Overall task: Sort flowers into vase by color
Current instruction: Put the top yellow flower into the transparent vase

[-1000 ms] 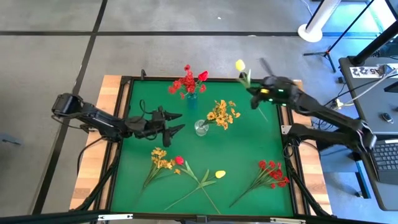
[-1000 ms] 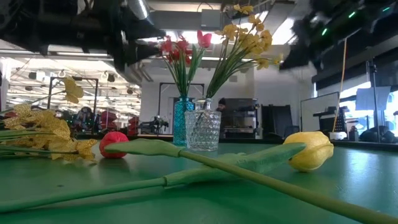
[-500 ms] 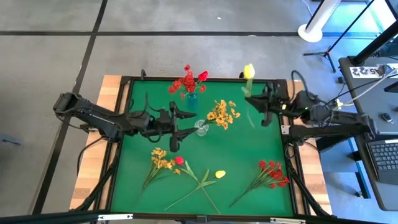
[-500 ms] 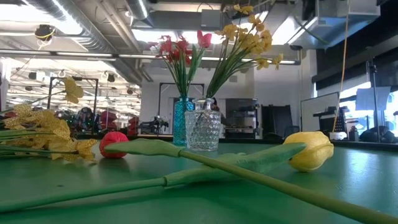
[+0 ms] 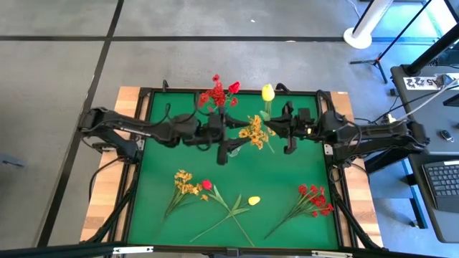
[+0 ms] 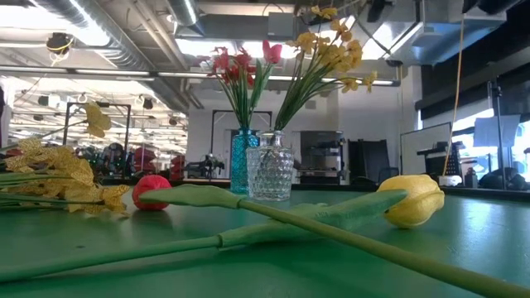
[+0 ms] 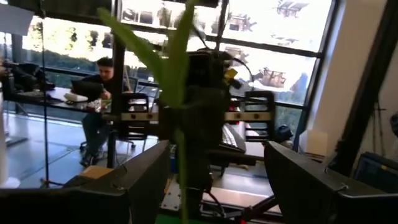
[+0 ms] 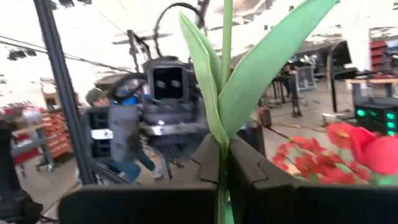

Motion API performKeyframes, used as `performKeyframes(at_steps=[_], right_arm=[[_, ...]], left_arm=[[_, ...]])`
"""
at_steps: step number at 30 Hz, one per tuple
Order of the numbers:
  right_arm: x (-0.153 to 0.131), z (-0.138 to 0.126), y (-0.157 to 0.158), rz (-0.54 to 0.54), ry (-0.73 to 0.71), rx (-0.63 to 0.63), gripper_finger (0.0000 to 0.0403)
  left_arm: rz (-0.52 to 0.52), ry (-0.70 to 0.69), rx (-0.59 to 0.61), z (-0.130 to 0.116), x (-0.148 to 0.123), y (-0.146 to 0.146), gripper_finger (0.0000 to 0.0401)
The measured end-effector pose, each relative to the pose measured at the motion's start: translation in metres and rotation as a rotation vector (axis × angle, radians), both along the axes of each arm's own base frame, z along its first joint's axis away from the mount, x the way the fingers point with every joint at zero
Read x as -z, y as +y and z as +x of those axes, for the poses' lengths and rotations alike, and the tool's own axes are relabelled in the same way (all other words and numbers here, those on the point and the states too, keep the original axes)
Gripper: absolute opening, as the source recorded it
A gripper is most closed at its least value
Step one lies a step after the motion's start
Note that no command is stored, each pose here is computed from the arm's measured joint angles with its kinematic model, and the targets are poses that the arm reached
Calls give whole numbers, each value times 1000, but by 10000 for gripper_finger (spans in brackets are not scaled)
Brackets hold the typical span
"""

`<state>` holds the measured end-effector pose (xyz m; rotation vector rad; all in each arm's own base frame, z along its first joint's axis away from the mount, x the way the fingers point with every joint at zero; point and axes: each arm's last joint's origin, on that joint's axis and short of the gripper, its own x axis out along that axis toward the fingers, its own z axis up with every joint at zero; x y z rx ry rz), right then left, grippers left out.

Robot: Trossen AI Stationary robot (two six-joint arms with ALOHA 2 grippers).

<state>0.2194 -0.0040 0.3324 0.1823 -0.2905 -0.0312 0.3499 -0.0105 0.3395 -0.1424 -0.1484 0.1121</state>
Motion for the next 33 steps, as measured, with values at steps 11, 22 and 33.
performKeyframes(at_steps=[11, 22, 33], right_arm=[[4, 7, 0, 19, 4, -28, 6], [4, 22, 1, 14, 30, -49, 6], [-6, 39, 2, 5, 97, -81, 5]], left_arm=[[-22, -56, -62, 17, -14, 23, 255], [-41, -33, -10, 23, -13, 34, 255], [-38, 5, -20, 23, -10, 34, 221]])
